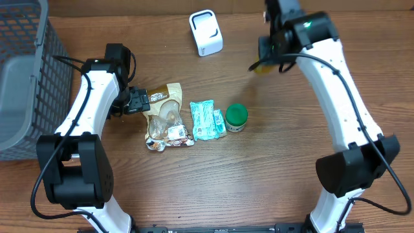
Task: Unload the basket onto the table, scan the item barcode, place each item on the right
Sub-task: 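Lift the yellow bottle and carry it to the white scanner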
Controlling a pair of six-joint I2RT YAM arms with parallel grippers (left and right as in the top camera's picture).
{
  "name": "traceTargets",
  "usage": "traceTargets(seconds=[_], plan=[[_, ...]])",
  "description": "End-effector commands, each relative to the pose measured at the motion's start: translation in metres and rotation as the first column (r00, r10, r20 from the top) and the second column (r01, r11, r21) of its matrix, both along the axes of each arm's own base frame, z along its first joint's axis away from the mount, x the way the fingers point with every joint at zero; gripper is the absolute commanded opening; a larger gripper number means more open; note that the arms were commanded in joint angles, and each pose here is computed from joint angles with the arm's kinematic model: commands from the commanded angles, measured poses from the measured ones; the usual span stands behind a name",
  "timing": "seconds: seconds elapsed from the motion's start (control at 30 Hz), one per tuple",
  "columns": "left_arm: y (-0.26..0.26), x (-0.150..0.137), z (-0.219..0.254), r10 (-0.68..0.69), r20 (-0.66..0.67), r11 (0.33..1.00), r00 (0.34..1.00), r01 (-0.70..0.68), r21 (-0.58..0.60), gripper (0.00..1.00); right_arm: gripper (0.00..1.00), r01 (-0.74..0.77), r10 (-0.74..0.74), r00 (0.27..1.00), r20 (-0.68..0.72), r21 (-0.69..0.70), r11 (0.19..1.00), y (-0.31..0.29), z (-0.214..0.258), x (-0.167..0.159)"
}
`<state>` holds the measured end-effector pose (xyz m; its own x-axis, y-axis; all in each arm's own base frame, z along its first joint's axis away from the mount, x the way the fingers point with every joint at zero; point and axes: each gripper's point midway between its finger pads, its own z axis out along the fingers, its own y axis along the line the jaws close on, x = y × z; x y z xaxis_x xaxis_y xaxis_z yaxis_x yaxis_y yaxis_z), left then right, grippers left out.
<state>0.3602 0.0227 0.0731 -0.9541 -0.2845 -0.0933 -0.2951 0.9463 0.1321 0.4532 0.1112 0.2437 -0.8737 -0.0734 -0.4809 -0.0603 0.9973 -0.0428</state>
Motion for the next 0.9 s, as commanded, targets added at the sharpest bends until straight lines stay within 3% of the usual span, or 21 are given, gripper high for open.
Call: traceTargets(seconds=[0.0, 0.2, 0.33, 0.53, 0.87], plan=[[0.003, 0.004, 0.002, -0.015, 0.005, 1.0, 1.0, 0.015, 0.011, 1.0, 0.24, -0.076, 0.079, 0.983, 0.167, -0.021, 0.997, 0.008, 0.057, 0.013], [0.003, 0.004, 0.002, -0.015, 0.006, 1.0, 1.0, 0.015, 0.011, 1.0, 0.24, -0.301, 0.333, 0.89, 0.312, -0.15, 0.942, 0.052, 0.1, 0.02], [0.003, 0.004, 0.002, -0.015, 0.006, 1.0, 1.0, 0.015, 0.011, 1.0, 0.24, -0.412, 0.48, 0.81, 0.336, -0.256, 0.875, 0.08, 0.106, 0.023], [0.003, 0.004, 0.002, -0.015, 0.006, 1.0, 1.0, 0.015, 0.011, 1.0, 0.25, -0.412, 0.519, 0.76, 0.392, -0.326, 0.851, 0.103, 0.112, 0.038], [0.003, 0.004, 0.002, -0.015, 0.006, 1.0, 1.0, 0.015, 0.011, 0.99, 0.26, -0.443, 0.682, 0.648, 0.34, -0.56, 0.7, 0.137, 0.086, 0.08]])
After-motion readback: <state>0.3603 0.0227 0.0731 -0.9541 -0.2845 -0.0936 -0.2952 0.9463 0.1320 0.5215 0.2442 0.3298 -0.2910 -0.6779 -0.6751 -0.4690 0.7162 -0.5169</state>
